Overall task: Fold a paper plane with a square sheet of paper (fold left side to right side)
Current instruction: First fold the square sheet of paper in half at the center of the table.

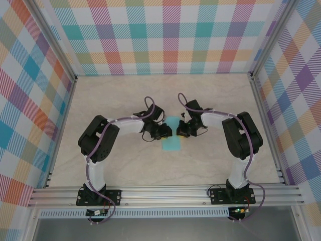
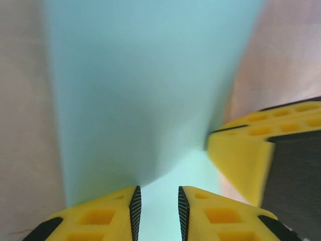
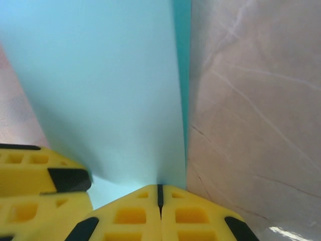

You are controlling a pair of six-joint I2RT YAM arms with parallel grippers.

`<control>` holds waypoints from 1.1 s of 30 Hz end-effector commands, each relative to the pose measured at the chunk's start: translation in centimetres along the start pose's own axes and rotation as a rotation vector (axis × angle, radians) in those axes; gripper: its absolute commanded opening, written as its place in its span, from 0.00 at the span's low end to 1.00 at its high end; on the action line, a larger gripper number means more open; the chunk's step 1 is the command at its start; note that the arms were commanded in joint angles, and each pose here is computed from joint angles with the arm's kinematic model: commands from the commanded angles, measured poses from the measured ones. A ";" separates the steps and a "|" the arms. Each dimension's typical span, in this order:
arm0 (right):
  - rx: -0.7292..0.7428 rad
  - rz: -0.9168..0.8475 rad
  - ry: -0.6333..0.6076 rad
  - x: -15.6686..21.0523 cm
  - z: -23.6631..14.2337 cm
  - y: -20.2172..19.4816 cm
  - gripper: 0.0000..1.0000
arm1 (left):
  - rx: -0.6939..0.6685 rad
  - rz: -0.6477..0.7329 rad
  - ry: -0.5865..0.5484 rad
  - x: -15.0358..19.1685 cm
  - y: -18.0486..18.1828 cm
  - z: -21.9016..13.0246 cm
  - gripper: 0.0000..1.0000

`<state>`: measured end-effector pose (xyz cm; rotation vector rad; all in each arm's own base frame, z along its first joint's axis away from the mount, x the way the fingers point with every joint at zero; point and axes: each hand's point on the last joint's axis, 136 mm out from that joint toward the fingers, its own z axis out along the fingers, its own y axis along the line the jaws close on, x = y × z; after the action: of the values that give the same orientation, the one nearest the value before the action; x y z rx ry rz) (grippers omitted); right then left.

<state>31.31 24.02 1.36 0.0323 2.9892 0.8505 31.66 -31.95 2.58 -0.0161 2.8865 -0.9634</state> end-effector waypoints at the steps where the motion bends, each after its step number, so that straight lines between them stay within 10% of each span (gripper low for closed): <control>1: 0.162 0.026 0.077 2.2 2.0 -4.1 0.05 | -0.063 -0.025 0.010 0.4 2.8 0.3 0.28; 21: 0.157 0.019 0.080 2.3 2.0 -3.7 0.05 | 0.098 0.054 -0.076 -0.3 -0.6 -5.8 0.26; 33: 0.162 0.012 0.085 2.3 2.1 -3.6 0.05 | 0.128 0.092 0.038 1.4 -2.6 -0.1 0.24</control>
<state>31.28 24.06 1.36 0.0049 2.9961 0.8198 30.28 -33.18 4.61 0.1288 2.8138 -1.1230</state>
